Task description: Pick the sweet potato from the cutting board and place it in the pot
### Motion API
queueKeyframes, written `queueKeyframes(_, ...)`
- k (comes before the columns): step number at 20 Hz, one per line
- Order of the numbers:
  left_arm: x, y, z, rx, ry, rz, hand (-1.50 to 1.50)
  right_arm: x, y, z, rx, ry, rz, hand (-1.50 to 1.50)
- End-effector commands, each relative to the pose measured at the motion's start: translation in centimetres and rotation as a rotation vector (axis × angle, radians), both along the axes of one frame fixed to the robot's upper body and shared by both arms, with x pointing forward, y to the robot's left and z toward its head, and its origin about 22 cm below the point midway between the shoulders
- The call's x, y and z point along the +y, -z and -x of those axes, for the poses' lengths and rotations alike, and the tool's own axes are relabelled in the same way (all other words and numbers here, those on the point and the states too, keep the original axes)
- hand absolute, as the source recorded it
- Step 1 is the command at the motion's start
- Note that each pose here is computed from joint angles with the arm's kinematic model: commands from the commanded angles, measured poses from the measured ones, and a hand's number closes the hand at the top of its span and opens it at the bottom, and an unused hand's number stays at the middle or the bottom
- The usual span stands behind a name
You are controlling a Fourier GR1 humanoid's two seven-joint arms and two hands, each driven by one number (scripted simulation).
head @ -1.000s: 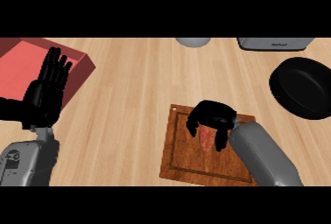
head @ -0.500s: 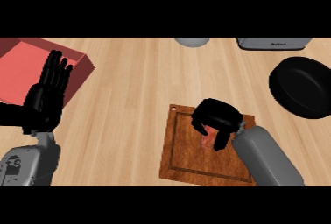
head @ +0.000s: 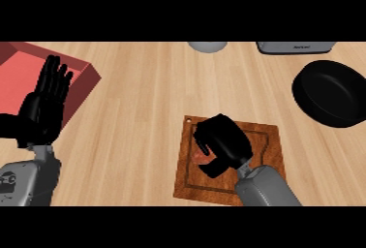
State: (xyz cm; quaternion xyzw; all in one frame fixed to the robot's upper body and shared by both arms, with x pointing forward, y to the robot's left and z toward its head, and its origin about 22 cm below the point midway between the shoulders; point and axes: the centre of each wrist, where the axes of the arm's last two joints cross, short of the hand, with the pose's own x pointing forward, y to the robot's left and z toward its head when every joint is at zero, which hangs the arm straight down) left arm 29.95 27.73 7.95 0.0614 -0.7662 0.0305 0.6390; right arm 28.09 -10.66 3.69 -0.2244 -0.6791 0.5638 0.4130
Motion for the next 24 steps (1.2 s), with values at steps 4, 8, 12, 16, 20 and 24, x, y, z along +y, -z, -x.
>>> queueKeyframes(4,0.0,0.3,0.4,0.002,0.003,0.003,0.0,0.0,-6.9,3.2,-0.225,0.403,-0.079,1.5)
queueKeyframes(8,-1.1,0.6,0.3,0.005,-0.006,0.001,0.0,-2.1,-12.0,5.2,-0.356,0.554,-0.164,1.5)
queueKeyframes(12,-0.6,0.5,0.3,-0.014,0.012,0.022,0.0,-6.4,-15.0,4.6,-0.49,0.702,-0.191,1.5)
queueKeyframes(16,-1.4,0.4,-0.7,0.0,0.018,-0.009,0.0,-10.1,-17.0,5.6,-0.503,0.767,-0.242,1.5)
queueKeyframes(20,0.3,2.0,0.6,-0.01,0.032,0.009,0.0,-16.8,-17.6,3.8,-0.448,0.836,-0.174,1.5)
queueKeyframes(24,-1.4,0.0,-0.2,-0.007,0.039,-0.004,0.0,-21.0,-18.2,2.2,-0.412,0.873,-0.158,1.5)
